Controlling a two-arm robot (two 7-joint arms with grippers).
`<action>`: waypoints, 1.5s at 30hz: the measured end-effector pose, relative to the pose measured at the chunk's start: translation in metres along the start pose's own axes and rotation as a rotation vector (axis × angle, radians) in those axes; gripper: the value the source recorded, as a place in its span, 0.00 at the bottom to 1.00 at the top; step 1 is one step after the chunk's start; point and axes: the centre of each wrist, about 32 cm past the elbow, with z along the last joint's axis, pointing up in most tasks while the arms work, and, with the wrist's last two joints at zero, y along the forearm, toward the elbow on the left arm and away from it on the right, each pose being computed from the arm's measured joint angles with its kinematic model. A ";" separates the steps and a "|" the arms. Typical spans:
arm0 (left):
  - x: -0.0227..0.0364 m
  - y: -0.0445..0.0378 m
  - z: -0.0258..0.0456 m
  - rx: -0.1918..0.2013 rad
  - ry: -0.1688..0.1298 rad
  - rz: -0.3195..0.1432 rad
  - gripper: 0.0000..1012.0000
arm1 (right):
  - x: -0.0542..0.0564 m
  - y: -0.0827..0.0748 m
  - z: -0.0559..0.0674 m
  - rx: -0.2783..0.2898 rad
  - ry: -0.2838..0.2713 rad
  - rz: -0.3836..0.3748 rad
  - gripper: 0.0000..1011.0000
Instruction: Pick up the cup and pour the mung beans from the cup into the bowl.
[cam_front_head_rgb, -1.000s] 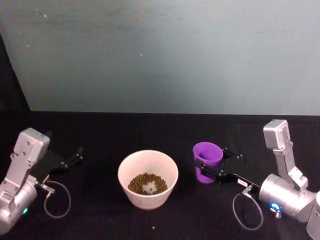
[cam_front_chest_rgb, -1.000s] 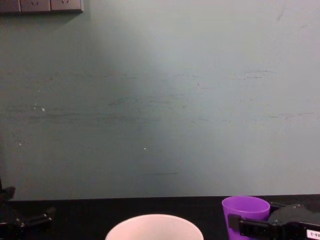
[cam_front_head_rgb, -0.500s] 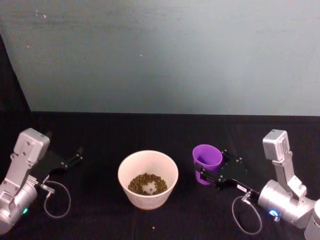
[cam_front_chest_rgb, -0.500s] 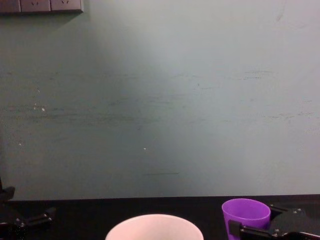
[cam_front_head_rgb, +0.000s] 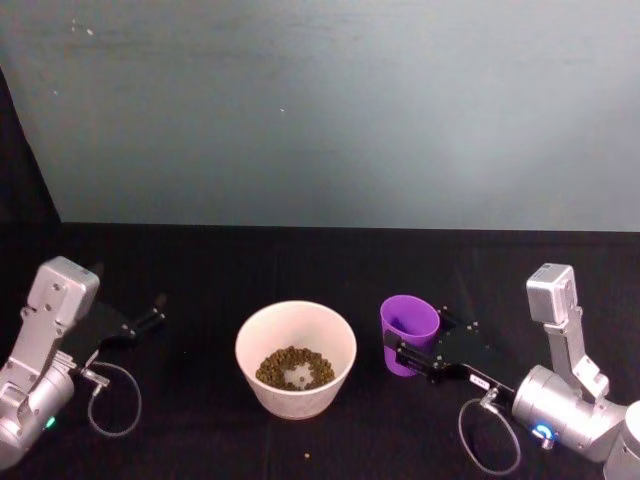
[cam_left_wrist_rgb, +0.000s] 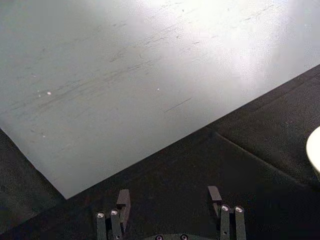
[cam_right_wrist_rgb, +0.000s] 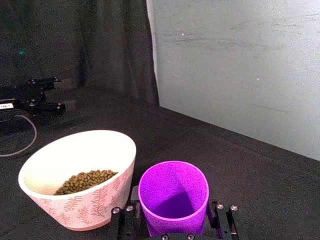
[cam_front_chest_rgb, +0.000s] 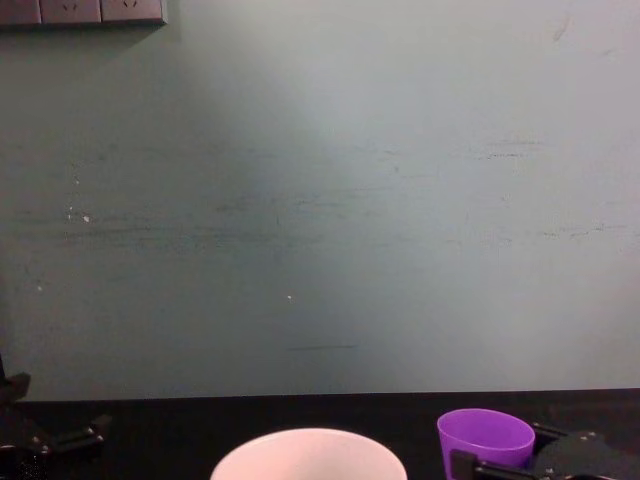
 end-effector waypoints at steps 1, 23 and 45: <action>0.0000 0.0000 0.0000 0.000 0.000 0.000 0.99 | 0.000 0.000 0.000 0.000 -0.001 0.000 0.74; 0.0000 0.0000 0.0000 0.000 0.000 0.000 0.99 | -0.003 -0.003 0.009 0.006 -0.015 -0.004 0.99; 0.0000 0.0000 0.0000 0.000 0.000 0.000 0.99 | -0.062 -0.061 0.057 0.018 -0.013 -0.445 0.99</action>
